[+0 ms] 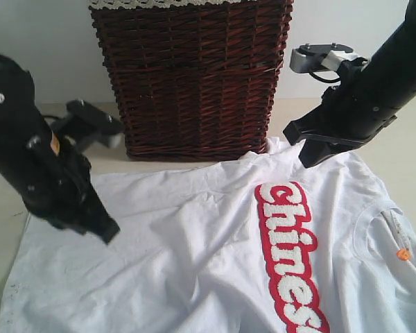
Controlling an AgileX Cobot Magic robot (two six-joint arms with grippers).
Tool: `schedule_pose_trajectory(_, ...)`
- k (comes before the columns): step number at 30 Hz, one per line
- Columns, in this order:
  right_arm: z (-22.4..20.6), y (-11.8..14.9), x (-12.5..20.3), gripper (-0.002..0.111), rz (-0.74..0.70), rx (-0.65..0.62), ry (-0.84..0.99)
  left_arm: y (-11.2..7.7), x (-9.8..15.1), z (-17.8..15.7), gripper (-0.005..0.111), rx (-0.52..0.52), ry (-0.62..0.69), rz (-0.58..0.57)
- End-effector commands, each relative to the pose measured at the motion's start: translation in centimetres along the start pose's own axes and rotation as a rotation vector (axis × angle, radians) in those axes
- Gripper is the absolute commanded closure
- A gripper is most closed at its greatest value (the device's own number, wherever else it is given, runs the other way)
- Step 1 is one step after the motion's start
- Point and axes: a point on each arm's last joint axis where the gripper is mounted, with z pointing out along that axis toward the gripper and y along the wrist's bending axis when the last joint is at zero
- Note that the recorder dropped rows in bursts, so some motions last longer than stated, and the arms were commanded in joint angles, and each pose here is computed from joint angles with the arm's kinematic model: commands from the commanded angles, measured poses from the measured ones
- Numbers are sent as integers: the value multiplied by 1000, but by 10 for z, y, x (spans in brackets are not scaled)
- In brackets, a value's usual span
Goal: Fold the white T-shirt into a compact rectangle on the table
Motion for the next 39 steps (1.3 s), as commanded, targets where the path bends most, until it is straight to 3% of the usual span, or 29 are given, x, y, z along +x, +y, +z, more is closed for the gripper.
schedule_pose_trajectory(1, -3, 2, 1, 108, 0, -12, -7, -47, 34, 8, 107, 97, 83, 29)
schedule_pose_trajectory(10, -3, 5, 0, 108, 25, -43, -16, -113, 120, 13, 107, 184, 201, 189)
schedule_pose_trajectory(14, -3, 5, 0, 108, 20, -45, -10, -130, 126, 27, 106, 159, 149, 330)
schedule_pose_trajectory(21, -3, 5, 1, 108, 16, -43, -4, -125, 122, 44, 67, 62, 162, 433)
schedule_pose_trajectory(24, -3, 5, 1, 108, 9, -43, -4, -124, 122, 49, 58, 39, 178, 452)
schedule_pose_trajectory(28, -3, 5, 0, 108, 9, -39, -13, -124, 120, 50, 58, 35, 153, 472)
schedule_pose_trajectory(33, -3, 5, 0, 108, 9, -39, -13, -115, 115, 51, 73, -69, 129, 478)
schedule_pose_trajectory(39, -3, 5, 1, 108, 9, -42, -5, -97, 103, 47, 59, -305, 35, 397)
